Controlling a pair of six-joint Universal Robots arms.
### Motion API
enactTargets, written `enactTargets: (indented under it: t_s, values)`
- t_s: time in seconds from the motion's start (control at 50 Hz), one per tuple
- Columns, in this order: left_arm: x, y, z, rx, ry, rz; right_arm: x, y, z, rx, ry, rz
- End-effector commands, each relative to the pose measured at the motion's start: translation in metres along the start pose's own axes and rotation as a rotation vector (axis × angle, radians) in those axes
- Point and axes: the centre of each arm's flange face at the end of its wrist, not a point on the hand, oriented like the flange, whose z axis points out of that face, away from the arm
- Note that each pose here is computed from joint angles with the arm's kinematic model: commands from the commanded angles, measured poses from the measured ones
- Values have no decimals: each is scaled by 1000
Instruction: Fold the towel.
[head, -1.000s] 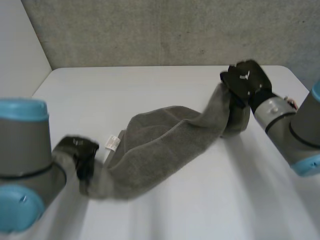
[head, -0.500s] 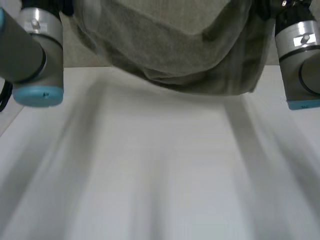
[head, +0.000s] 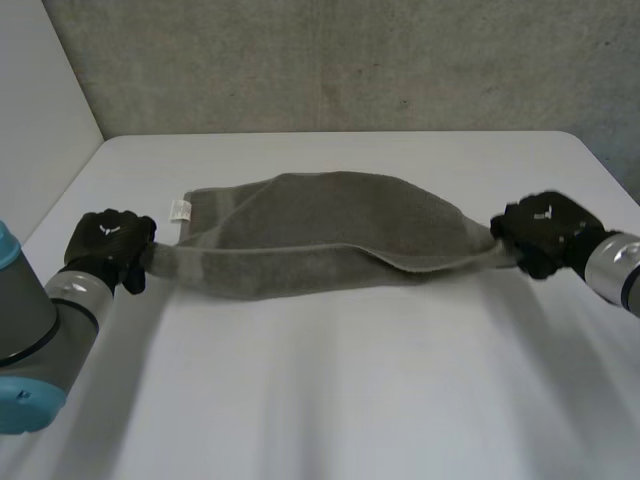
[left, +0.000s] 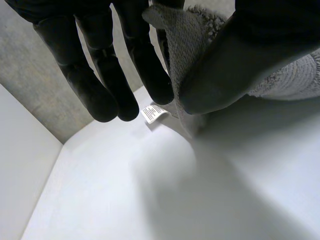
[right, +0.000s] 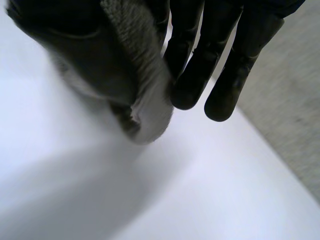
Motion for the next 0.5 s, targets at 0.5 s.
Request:
enactTargets:
  t_s: [0.5]
  values:
    - [24,-3,-32,16,151,80,-45,41,-10,11,-38,-22]
